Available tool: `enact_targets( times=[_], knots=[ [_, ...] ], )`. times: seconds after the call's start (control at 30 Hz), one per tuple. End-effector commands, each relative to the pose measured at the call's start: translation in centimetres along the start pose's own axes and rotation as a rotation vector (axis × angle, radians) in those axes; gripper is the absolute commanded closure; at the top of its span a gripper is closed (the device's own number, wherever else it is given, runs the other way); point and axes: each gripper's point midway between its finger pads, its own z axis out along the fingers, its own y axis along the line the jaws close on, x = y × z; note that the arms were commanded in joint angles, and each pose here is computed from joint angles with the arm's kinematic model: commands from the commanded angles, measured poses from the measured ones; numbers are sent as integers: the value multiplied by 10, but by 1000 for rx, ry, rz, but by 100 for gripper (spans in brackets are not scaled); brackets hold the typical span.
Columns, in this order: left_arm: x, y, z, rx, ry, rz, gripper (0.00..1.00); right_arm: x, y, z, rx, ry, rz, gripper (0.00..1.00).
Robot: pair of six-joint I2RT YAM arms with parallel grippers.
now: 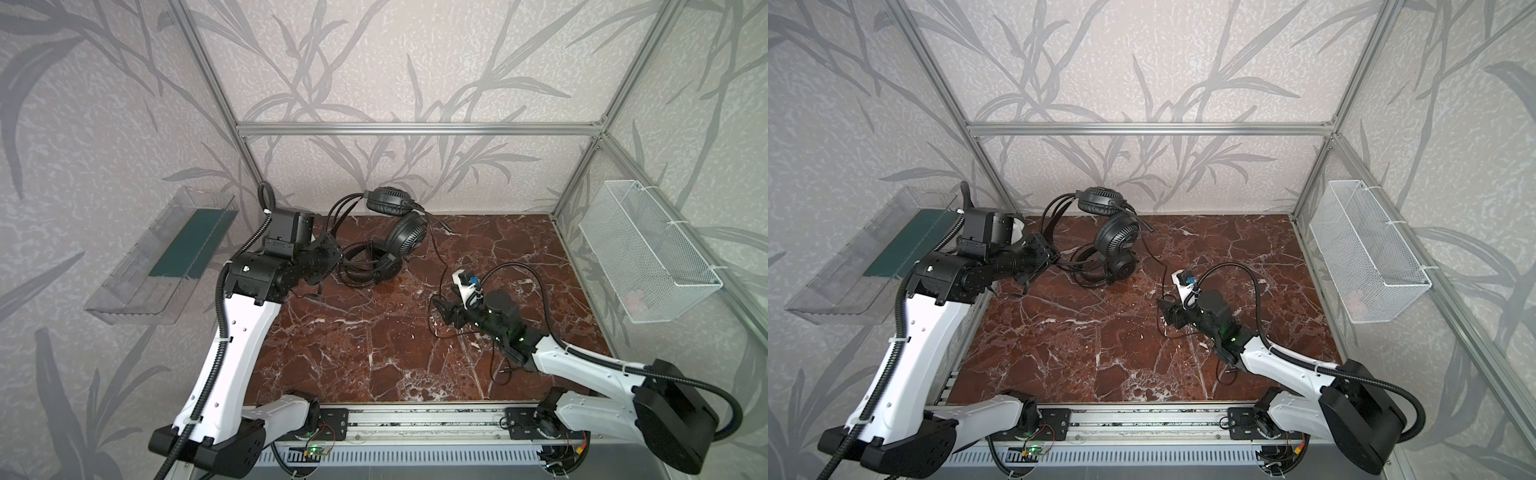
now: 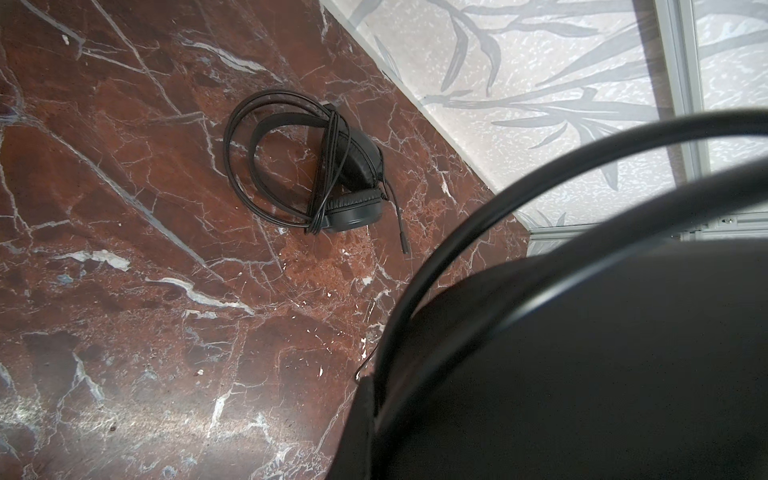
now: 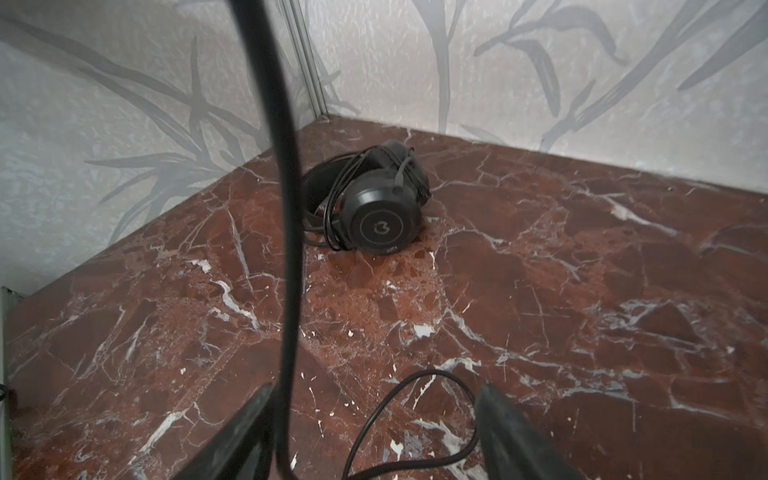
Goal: Wrap the headphones
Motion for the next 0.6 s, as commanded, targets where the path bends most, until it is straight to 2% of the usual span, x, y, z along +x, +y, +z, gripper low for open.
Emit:
enact_targets(
  times=[0.0, 0.07, 0.17, 0.3, 0.5, 0.57],
  knots=[
    [-8, -23, -18, 98, -26, -37, 100, -28, -8, 11, 46, -108, 13, 32],
    [-8, -22, -20, 98, -31, -41, 100, -23, -10, 20, 54, -87, -4, 43],
    [-10, -21, -22, 96, -44, -46, 100, -14, -10, 28, 49, -58, 3, 66],
    [-14, -17, -21, 78, -68, -52, 100, -5, -14, 29, 68, -48, 15, 85],
    [-18, -6, -8, 50, -74, -91, 100, 12, -5, 24, 45, 5, 20, 94],
    [-20, -5, -6, 47, -78, -100, 100, 18, 0, 21, 25, 33, 26, 91]
  ],
)
